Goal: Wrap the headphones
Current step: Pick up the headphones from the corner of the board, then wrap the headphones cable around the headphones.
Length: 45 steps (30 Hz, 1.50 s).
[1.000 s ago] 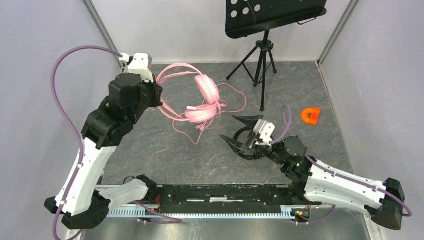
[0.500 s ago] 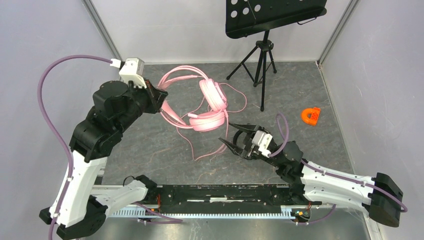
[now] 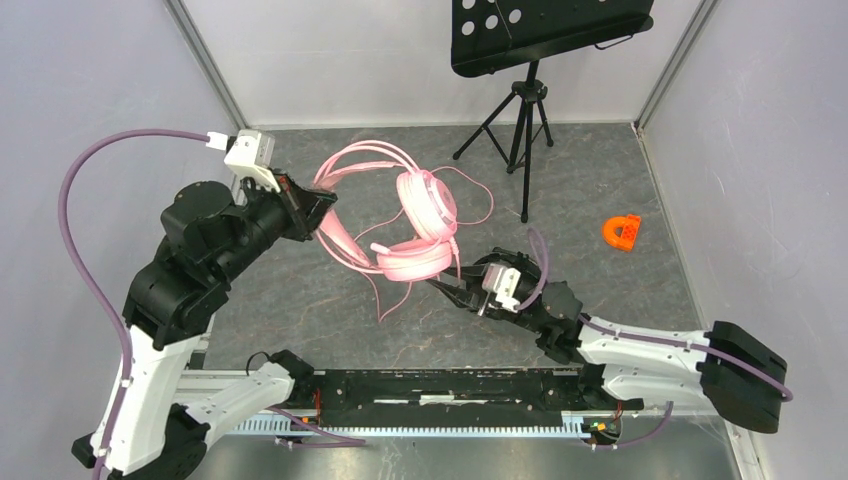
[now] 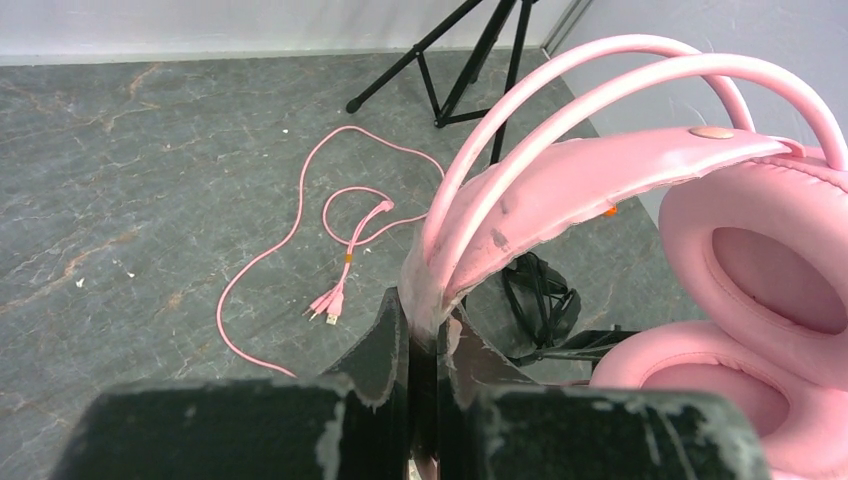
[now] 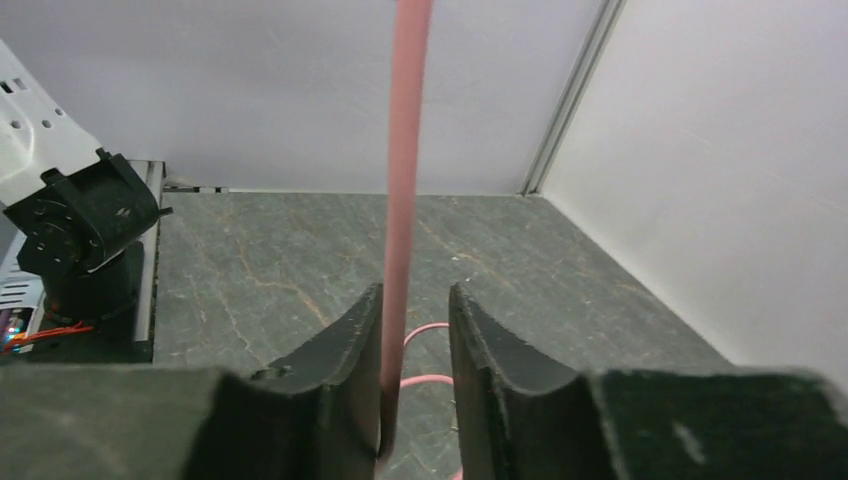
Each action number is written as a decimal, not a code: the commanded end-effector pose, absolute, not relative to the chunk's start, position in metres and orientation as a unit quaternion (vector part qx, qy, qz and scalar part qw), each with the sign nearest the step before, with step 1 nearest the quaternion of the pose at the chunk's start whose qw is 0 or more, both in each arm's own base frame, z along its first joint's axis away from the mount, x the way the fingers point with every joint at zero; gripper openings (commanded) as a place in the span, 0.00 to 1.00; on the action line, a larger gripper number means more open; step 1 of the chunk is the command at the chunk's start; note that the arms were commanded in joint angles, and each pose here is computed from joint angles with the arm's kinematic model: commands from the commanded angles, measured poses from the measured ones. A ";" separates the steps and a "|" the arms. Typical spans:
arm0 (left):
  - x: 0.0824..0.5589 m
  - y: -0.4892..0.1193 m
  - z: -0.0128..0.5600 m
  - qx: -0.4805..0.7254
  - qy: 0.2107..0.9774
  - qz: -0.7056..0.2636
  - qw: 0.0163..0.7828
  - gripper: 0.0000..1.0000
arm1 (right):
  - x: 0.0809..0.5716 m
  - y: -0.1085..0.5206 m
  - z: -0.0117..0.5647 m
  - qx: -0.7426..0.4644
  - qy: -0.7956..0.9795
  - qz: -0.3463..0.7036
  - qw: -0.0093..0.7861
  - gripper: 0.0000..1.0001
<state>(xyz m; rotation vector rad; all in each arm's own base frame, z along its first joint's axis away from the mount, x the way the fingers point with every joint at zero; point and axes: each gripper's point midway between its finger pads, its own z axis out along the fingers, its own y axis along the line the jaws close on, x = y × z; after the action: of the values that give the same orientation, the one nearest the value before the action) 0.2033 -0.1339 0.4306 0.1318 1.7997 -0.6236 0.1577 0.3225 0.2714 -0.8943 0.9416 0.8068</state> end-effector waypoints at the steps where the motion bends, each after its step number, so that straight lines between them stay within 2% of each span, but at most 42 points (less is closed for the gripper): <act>1: 0.186 -0.143 0.495 0.039 0.697 -0.358 0.620 0.02 | 0.166 0.324 0.286 -0.363 0.419 0.375 0.743 0.30; 4: 0.176 -0.150 0.513 0.058 0.680 -0.388 0.619 0.02 | 0.174 0.325 0.285 -0.349 0.423 0.366 0.752 0.25; 11: 0.147 -0.171 0.522 0.119 0.663 -0.451 0.586 0.02 | 0.160 0.331 0.294 -0.373 0.362 0.380 0.765 0.28; 17: 0.121 -0.173 0.505 0.176 0.673 -0.456 0.555 0.02 | 0.149 0.337 0.310 -0.403 0.315 0.396 0.762 0.10; 19: 0.127 -0.162 0.498 0.157 0.692 -0.424 0.562 0.02 | 0.145 0.339 0.311 -0.413 0.308 0.408 0.754 0.17; 21: 0.135 -0.150 0.493 0.139 0.707 -0.390 0.573 0.02 | 0.137 0.345 0.303 -0.442 0.309 0.421 0.729 0.35; 23: 0.141 -0.142 0.495 0.122 0.712 -0.370 0.585 0.02 | 0.131 0.346 0.294 -0.461 0.319 0.429 0.708 0.42; 24: 0.143 -0.141 0.498 0.118 0.710 -0.366 0.590 0.02 | 0.128 0.344 0.289 -0.466 0.323 0.433 0.701 0.42; 26: 0.146 -0.141 0.504 0.113 0.707 -0.366 0.594 0.02 | 0.123 0.338 0.283 -0.465 0.327 0.440 0.695 0.39; 30: 0.156 -0.150 0.512 0.104 0.700 -0.382 0.594 0.02 | 0.113 0.320 0.280 -0.440 0.320 0.454 0.706 0.24; 35: 0.170 -0.158 0.511 0.094 0.703 -0.385 0.590 0.02 | 0.109 0.311 0.276 -0.427 0.317 0.461 0.711 0.19; 38: 0.175 -0.160 0.510 0.090 0.706 -0.384 0.589 0.02 | 0.108 0.311 0.274 -0.430 0.317 0.461 0.709 0.11; 40: 0.179 -0.158 0.508 0.082 0.709 -0.374 0.593 0.02 | 0.109 0.308 0.272 -0.424 0.320 0.457 0.714 0.10; 43: 0.185 -0.159 0.504 0.082 0.714 -0.367 0.590 0.02 | 0.112 0.303 0.268 -0.419 0.326 0.449 0.718 0.22; 44: 0.185 -0.161 0.502 0.085 0.716 -0.370 0.586 0.02 | 0.113 0.303 0.266 -0.422 0.329 0.444 0.719 0.21; 45: 0.185 -0.162 0.501 0.085 0.716 -0.371 0.585 0.02 | 0.114 0.304 0.264 -0.425 0.331 0.440 0.719 0.17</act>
<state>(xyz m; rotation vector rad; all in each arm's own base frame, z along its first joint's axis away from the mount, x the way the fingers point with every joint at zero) 0.1840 -0.1592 0.4656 0.2418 1.8052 -0.7951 0.1120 0.3112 0.2511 -0.9803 0.7811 1.0098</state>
